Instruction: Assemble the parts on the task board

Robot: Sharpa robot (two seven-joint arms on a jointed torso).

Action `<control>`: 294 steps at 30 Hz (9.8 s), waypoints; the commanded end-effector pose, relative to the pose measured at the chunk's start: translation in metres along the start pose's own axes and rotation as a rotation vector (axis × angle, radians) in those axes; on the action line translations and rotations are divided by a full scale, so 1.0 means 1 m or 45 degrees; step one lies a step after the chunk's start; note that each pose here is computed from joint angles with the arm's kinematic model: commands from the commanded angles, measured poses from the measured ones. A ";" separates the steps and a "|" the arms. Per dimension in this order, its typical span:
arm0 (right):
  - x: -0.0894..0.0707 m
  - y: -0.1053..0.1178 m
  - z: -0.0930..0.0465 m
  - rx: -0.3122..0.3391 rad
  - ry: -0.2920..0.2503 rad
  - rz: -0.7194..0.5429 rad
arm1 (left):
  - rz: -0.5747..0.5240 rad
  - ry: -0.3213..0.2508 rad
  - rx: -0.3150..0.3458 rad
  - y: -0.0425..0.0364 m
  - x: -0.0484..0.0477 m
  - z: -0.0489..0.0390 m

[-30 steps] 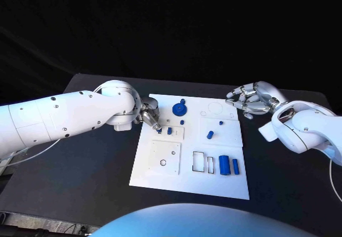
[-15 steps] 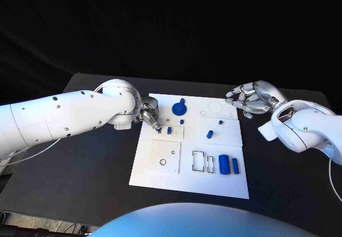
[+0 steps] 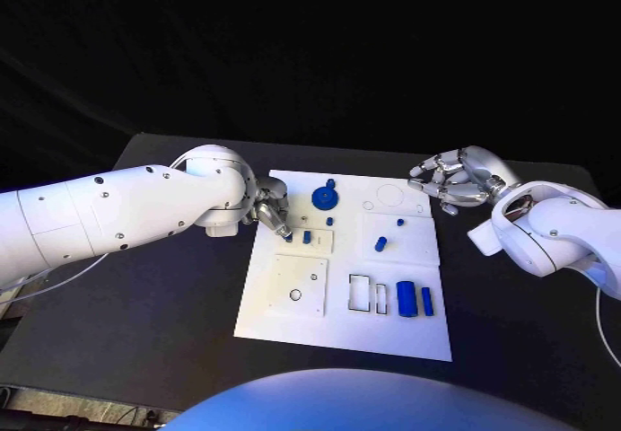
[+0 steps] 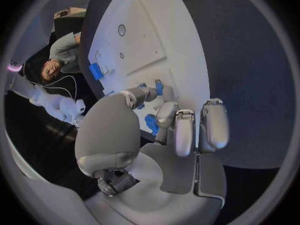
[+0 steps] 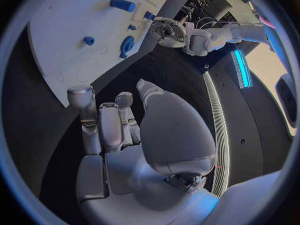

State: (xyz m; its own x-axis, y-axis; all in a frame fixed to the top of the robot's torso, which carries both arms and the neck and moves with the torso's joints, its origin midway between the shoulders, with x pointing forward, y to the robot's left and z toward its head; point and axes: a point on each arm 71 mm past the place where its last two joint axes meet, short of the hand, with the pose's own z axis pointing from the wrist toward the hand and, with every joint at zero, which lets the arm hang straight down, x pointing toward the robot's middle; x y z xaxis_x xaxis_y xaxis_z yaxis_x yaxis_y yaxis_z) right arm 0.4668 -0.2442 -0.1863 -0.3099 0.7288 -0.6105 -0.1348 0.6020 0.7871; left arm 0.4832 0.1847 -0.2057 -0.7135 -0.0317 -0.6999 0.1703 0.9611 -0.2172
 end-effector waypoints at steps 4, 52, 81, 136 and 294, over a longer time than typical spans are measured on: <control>0.001 0.001 0.000 -0.013 0.010 -0.009 | 0.008 0.042 0.001 -0.0001 0.0044 0.0003; 0.001 0.001 -0.001 -0.017 0.008 -0.008 | -0.039 0.091 0.020 -0.0050 0.0078 0.0057; 0.000 0.001 -0.001 -0.018 0.002 -0.008 | -0.063 0.069 0.011 -0.0022 0.0066 0.0082; 0.000 -0.003 -0.002 -0.017 -0.008 0.010 | -0.265 -0.658 0.658 -0.0280 -0.0208 -0.0158; 0.007 -0.004 0.004 -0.024 -0.013 -0.012 | 0.053 -0.444 0.518 -0.0054 -0.0104 0.0092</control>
State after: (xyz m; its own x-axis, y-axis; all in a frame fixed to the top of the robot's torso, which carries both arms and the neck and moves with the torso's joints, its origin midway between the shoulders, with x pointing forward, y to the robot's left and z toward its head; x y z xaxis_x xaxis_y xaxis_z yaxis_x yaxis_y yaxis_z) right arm 0.4694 -0.2415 -0.1936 -0.2884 0.7333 -0.6157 -0.1508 0.6002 0.7855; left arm 0.4974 0.1784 -0.2020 -0.4191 -0.1653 -0.8927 0.4976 0.7806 -0.3782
